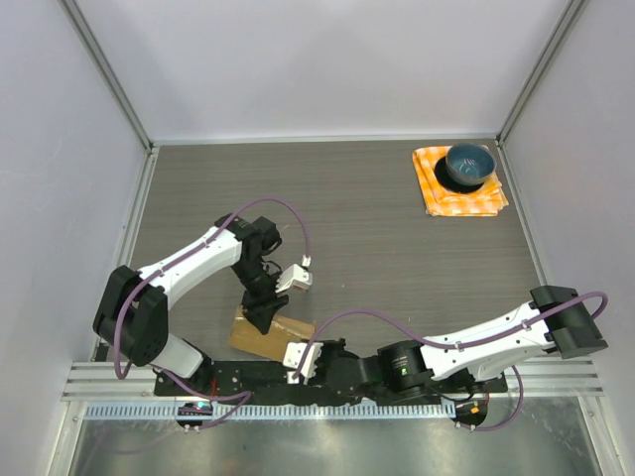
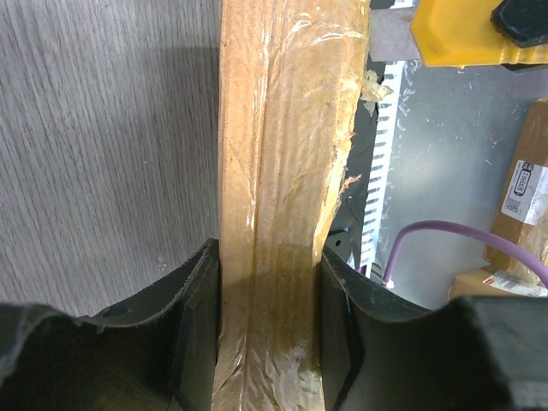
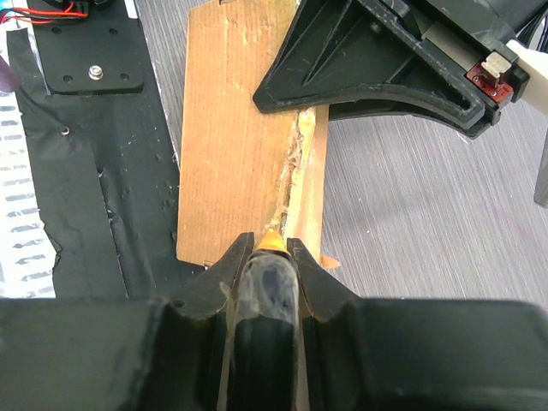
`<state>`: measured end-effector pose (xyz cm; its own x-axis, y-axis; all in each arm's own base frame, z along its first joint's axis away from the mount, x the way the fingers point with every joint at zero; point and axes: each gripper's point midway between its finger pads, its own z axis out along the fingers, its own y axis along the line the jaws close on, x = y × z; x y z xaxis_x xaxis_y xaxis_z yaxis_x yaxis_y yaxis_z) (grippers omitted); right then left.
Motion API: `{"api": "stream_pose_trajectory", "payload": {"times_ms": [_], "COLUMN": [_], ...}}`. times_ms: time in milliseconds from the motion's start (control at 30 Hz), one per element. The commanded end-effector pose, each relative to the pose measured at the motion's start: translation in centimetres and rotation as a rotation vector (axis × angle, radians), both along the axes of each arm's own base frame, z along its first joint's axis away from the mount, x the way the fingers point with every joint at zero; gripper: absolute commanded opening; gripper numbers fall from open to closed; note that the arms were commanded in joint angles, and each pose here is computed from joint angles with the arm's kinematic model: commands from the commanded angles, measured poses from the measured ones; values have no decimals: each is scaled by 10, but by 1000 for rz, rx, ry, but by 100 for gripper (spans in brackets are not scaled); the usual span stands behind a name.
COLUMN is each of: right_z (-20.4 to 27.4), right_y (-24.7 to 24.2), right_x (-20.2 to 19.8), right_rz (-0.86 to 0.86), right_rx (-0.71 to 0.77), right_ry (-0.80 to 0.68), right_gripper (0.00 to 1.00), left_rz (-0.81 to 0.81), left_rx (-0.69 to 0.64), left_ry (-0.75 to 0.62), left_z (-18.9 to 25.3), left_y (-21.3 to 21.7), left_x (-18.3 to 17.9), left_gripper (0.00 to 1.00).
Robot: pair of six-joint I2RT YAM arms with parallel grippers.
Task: Unpack the express box
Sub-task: Cut the express box at the center of the board.
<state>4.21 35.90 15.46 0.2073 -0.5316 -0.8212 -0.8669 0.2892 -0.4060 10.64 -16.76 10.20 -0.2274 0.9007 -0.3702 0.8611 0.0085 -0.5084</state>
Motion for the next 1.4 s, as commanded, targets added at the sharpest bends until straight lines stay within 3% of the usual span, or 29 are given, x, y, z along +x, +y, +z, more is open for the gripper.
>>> {"api": "stream_pose_trajectory", "payload": {"times_ms": [0, 500, 1367], "right_z": [-49, -60, -92], "right_y": [-37, -48, -45], "right_x": [-8, -13, -11], "right_rz": [1, -15, -24], "right_rx": [-235, -305, -413], "right_ry": [28, 62, 80], "right_gripper": [1, 1, 1], "left_rz": [8, 6, -54], "left_rx": [68, 86, 248], "left_ry": [33, 31, -64], "left_z": [11, 6, -15], "left_y": [24, 34, 87], "left_x": [-13, -11, -7], "left_gripper": [44, 42, 38]}}
